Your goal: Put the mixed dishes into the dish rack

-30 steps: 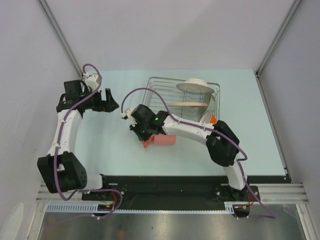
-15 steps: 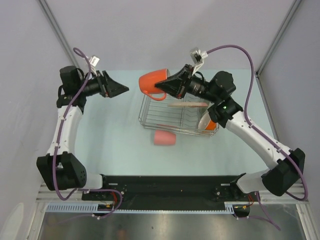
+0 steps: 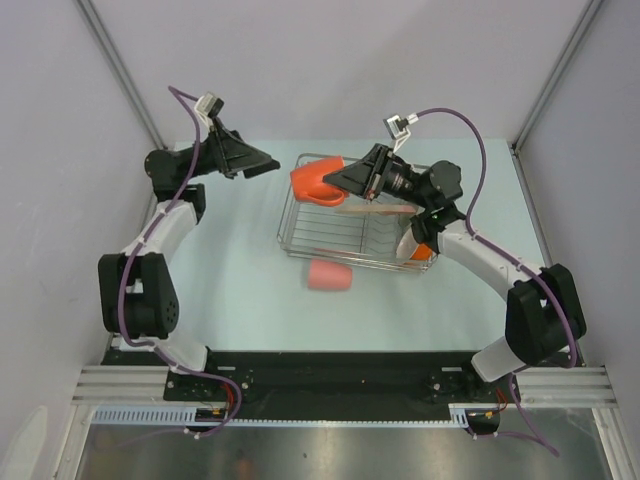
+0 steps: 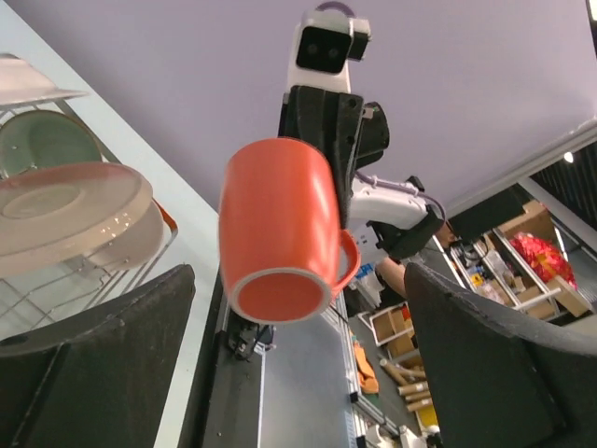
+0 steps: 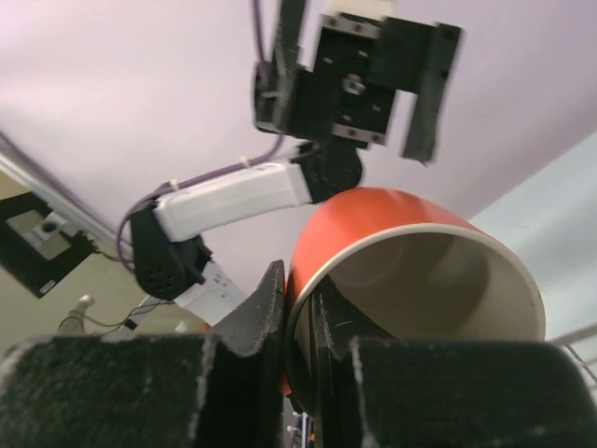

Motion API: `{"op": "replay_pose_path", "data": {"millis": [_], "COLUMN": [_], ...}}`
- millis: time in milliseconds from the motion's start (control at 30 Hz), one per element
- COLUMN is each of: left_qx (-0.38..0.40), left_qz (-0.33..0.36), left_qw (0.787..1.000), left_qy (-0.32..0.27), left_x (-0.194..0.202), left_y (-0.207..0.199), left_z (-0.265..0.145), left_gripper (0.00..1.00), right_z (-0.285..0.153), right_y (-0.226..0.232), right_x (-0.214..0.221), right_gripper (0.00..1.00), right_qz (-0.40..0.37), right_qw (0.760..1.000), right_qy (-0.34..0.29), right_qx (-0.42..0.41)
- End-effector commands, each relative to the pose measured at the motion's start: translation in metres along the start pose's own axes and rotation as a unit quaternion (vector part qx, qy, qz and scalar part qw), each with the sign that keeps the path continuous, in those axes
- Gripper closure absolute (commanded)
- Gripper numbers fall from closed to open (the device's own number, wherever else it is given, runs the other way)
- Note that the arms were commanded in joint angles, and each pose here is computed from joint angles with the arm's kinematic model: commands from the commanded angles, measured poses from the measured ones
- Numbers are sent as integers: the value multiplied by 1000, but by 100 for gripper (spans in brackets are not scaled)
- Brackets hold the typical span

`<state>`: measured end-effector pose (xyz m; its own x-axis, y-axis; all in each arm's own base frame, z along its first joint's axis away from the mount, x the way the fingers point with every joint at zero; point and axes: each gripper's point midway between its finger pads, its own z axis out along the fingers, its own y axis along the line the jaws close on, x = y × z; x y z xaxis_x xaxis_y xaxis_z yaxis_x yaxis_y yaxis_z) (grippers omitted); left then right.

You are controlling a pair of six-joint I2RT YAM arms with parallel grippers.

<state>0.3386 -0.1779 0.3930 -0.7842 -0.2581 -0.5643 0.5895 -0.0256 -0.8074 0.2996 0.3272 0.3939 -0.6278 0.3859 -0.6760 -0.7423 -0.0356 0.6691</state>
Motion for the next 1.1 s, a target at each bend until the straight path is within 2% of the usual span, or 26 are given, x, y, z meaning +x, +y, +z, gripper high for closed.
{"op": "replay_pose_path", "data": {"millis": [0, 100, 133, 200, 233, 267, 600, 767, 1067], "left_qx": [50, 40, 22, 12, -11, -14, -30, -34, -28], "left_qz": [126, 115, 73, 121, 86, 118, 90, 106, 98], "left_qw": [990, 992, 996, 992, 995, 992, 994, 992, 992], "left_qy": [35, 39, 37, 35, 39, 43, 58, 64, 81], "left_x": [31, 39, 40, 43, 44, 44, 57, 58, 70], "left_y": [-34, -24, -13, -14, -7, -4, 4, 6, 6], "left_z": [8, 17, 20, 26, 29, 32, 46, 54, 66], "left_gripper": [0, 0, 0, 0, 0, 1, 0, 0, 0], "right_z": [1, 1, 1, 2, 2, 2, 3, 8, 12], "right_y": [63, 58, 59, 53, 54, 53, 47, 43, 46], "right_x": [-26, -25, -25, -24, -24, -24, -24, -16, -14], "right_gripper": [100, 100, 100, 100, 100, 100, 100, 100, 100], "right_qz": [-60, -43, -40, -34, -35, -32, -18, -7, -37], "right_qw": [991, 991, 991, 991, 990, 990, 987, 986, 983], "right_qy": [-40, -42, -43, -43, -44, -44, -58, -54, -69], "right_qx": [-109, -119, -124, -124, -128, -130, -150, -156, -166]}}
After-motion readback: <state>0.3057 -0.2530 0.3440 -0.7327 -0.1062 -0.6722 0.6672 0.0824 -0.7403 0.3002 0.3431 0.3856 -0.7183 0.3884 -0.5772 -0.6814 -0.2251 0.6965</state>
